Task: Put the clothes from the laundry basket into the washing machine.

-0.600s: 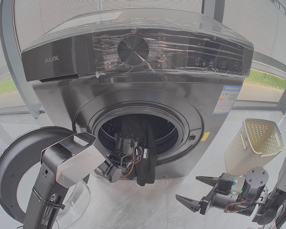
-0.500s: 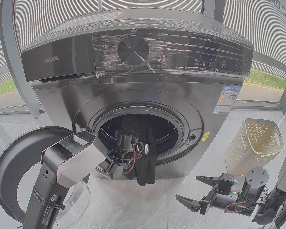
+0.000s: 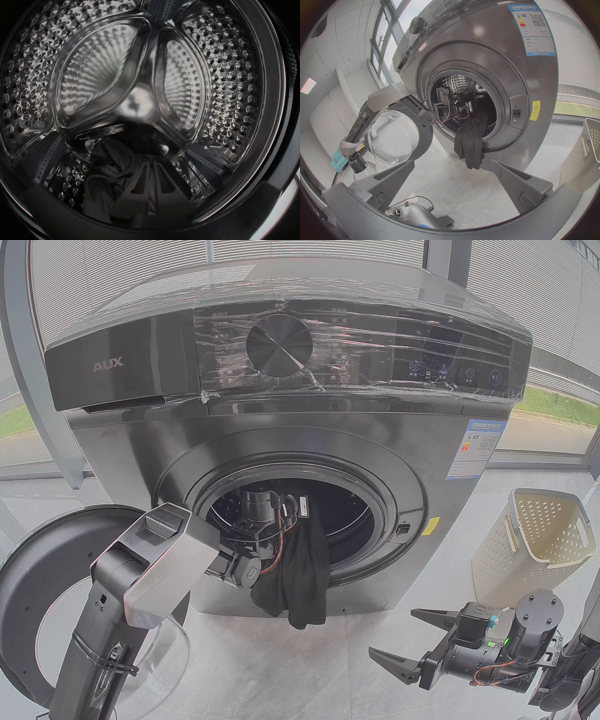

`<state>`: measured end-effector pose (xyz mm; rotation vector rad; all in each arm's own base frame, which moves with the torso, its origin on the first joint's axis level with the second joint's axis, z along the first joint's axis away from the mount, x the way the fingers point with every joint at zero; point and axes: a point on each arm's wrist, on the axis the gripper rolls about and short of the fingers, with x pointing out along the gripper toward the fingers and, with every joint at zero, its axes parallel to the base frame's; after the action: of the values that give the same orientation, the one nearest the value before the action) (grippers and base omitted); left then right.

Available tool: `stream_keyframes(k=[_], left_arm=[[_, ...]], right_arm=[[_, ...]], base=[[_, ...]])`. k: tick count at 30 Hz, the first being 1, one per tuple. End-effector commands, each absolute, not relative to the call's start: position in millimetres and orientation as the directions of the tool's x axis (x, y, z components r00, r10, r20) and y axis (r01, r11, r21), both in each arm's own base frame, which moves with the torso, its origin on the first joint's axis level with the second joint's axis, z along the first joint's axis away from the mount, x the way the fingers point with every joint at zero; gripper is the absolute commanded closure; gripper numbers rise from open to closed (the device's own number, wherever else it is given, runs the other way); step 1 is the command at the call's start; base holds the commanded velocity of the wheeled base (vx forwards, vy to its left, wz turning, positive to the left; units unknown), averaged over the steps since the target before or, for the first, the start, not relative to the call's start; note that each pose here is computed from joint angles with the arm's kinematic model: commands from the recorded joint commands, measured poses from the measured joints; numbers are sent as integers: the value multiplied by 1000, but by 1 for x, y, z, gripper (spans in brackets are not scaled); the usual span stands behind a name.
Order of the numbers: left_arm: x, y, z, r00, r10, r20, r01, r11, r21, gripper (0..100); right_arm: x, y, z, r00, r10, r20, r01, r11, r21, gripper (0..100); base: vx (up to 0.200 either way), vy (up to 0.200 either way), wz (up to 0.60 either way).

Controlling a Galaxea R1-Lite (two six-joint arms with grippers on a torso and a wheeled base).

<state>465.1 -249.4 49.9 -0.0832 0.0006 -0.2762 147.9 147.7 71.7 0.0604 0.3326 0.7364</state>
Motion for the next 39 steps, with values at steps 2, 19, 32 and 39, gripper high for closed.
stream_keyframes(k=[2,19,32,39], left_arm=[[457,-250,42,960,-280,-33,277,958,-78,0],[399,-252,-7,855,-409,-319,419,907,-40,0],[417,-250,-32,870,-380,-313,394,919,-21,100],[424,-252,-16,888,-381,-257,385,922,-37,100]], right_arm=[[148,147,73,693,669,-270,-649,741,170,0],[147,147,73,691,671,-270,-652,739,170,0],[145,147,76,689,678,-255,-658,733,171,0],[144,147,77,689,680,-249,-660,732,172,0]], base=[[0,0,0],[0,0,0],[0,0,0],[0,0,0]])
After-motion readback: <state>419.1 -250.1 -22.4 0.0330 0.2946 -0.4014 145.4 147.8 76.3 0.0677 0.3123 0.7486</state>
